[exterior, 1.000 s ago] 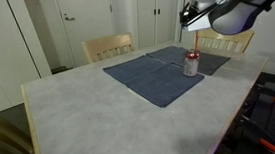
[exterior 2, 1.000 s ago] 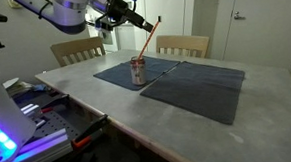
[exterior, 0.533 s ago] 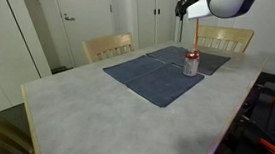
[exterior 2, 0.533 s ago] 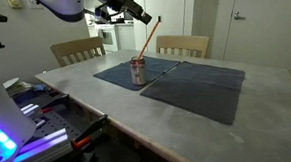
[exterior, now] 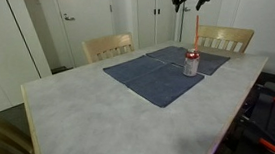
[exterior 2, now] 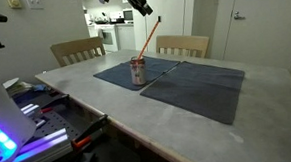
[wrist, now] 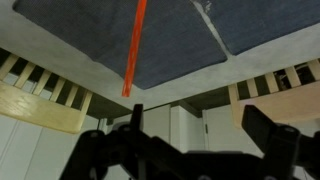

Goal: Put the straw in the can

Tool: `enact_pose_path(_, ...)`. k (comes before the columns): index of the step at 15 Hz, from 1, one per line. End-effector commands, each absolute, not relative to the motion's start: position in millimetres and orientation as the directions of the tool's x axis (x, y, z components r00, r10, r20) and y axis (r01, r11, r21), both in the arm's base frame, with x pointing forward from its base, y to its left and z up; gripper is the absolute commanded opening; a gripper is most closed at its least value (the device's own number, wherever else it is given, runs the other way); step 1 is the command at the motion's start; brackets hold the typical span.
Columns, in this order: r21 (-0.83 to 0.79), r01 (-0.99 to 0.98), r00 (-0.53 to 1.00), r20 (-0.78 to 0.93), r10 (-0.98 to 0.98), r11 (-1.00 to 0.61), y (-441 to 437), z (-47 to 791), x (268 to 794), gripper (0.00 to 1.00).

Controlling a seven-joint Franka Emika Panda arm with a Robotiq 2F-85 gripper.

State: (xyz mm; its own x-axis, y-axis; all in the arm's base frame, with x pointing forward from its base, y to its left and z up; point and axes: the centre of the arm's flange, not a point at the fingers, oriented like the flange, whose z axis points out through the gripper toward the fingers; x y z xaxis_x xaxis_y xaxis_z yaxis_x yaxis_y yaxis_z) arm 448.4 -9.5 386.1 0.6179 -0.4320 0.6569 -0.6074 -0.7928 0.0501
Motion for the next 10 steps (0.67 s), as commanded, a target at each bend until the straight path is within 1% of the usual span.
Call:
enact_pose_path(1,0.005,-0.545,0.714,0.527,-0.461,-0.838,-10.2,409.4,463.7,1.00)
enact_pose_path(6,-0.027,-0.482,0.814,0.357,-0.458,-0.876,-5.3,414.9,484.6,1.00)
enact_pose_path(10,-0.046,-0.410,0.887,0.214,-0.410,-0.911,-2.4,404.1,498.9,1.00)
